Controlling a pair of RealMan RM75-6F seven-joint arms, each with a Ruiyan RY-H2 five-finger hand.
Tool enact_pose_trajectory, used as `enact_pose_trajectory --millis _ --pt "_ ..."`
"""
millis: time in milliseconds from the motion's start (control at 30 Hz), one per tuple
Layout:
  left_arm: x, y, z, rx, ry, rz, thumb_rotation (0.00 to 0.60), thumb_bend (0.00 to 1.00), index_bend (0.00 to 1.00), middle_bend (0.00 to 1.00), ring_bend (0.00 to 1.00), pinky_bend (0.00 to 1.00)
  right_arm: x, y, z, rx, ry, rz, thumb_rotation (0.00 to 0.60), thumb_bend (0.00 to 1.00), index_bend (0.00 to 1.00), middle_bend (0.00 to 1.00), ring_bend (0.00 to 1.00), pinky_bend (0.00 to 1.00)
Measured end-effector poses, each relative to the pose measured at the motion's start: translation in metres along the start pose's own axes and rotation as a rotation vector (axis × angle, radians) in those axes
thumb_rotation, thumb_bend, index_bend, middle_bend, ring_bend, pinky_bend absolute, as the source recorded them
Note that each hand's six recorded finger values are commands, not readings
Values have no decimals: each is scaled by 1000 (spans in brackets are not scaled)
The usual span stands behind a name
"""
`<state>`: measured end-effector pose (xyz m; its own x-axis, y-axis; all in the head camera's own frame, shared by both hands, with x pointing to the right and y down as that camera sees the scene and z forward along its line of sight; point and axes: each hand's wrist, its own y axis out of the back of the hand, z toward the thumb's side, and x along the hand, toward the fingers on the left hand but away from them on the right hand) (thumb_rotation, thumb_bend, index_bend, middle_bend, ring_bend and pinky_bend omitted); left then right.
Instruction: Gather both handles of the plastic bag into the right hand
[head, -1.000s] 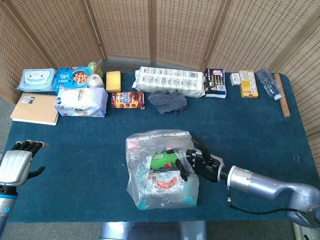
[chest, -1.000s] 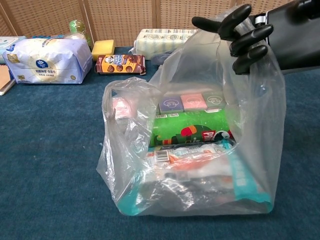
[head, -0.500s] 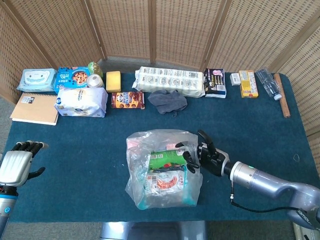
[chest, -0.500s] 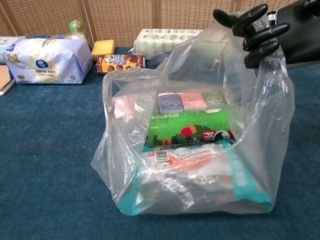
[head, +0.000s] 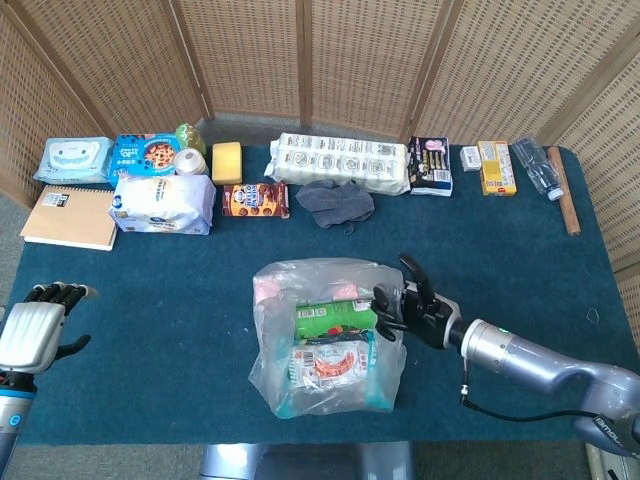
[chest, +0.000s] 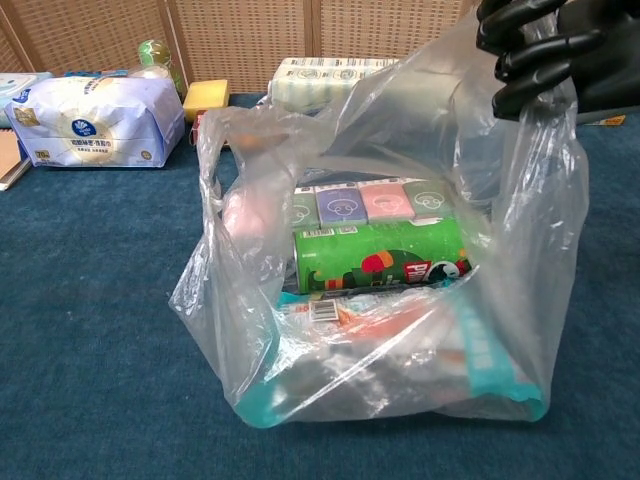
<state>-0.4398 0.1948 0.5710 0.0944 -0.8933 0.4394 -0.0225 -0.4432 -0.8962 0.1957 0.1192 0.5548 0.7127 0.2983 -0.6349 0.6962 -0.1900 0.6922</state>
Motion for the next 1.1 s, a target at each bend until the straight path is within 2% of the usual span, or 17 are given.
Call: enact_pose_trajectory --millis 100,233,400,533,633,833,1100 --pt "0 0 0 -2 -1 3 600 130 328 381 297 268 4 -2 10 -22 37 6 161 173 694 796 911 807" --pt "1 0 2 -4 -6 7 600 130 327 381 297 268 9 -3 19 -36 69 2 167 173 687 781 895 824" --pt "5 2 6 1 -24 13 600 131 327 381 297 267 13 -6 24 -76 98 12 172 173 614 731 818 813" --pt "10 8 13 5 -54 44 600 133 327 381 297 268 15 -10 27 -115 122 30 188 173 562 701 788 806" --pt "15 13 20 4 -90 81 600 142 327 382 297 267 17 -12 30 -136 143 39 210 174 544 683 775 803" --pt "29 26 40 -45 -190 149 600 151 328 382 297 268 13 -9 31 -169 153 7 218 175 516 638 730 785" --pt "50 50 80 -78 -382 239 600 151 327 381 297 268 12 -17 28 -134 166 49 217 175 472 575 642 622"
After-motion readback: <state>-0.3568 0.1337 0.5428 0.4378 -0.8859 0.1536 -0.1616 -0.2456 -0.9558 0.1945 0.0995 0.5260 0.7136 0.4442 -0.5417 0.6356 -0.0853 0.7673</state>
